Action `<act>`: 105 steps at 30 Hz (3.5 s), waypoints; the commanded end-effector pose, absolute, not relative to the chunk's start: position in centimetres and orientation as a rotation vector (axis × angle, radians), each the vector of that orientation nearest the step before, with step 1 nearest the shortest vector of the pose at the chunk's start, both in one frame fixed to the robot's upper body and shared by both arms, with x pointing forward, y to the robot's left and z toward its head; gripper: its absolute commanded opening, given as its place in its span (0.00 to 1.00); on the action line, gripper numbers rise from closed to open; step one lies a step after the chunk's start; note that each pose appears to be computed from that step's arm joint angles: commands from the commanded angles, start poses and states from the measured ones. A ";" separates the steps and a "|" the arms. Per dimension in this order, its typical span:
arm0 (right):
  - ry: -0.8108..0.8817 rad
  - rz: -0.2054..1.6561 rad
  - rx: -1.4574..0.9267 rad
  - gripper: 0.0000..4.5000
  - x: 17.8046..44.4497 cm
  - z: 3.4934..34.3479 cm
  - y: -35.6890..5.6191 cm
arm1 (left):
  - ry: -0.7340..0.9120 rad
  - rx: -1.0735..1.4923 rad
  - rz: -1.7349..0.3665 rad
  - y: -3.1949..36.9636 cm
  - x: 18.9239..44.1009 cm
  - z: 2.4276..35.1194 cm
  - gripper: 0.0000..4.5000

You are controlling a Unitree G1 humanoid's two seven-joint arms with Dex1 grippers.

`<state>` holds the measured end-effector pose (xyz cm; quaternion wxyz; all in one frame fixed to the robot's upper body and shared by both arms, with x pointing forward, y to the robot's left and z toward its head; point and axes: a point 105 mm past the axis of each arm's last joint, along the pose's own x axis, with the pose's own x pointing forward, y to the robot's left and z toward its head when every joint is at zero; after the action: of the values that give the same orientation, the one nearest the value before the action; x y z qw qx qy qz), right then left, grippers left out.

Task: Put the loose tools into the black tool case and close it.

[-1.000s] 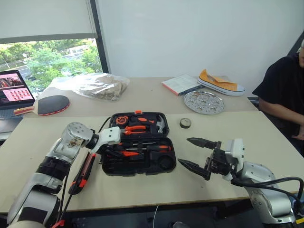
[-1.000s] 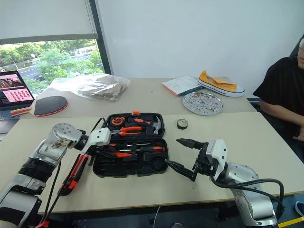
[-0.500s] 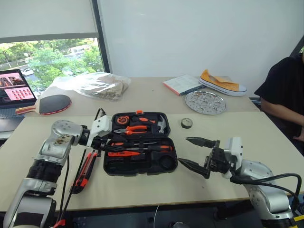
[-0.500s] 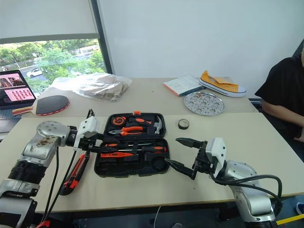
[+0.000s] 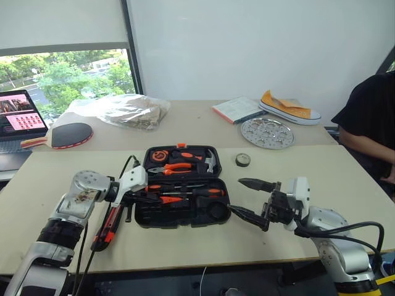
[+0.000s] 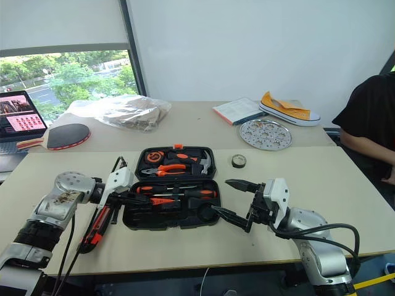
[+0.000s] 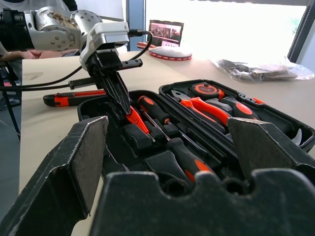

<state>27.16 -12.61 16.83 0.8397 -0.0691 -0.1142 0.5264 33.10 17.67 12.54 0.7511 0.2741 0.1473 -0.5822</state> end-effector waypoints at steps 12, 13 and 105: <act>-0.290 1.125 -0.146 1.00 26.7 17.8 -12.4 | 0.239 0.493 -1.221 17.4 34.0 13.5 0.01; -0.289 1.125 -0.146 1.00 26.7 17.8 -12.4 | 0.225 0.474 -1.224 17.2 34.1 13.6 0.01; -0.290 1.183 -0.327 1.00 24.6 17.1 -14.1 | 0.365 0.728 -1.490 15.9 30.3 11.4 0.39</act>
<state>24.74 -13.74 15.92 0.8060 -0.1392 -0.1179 0.5631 30.17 15.48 12.09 0.6681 0.3075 0.1462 -0.6616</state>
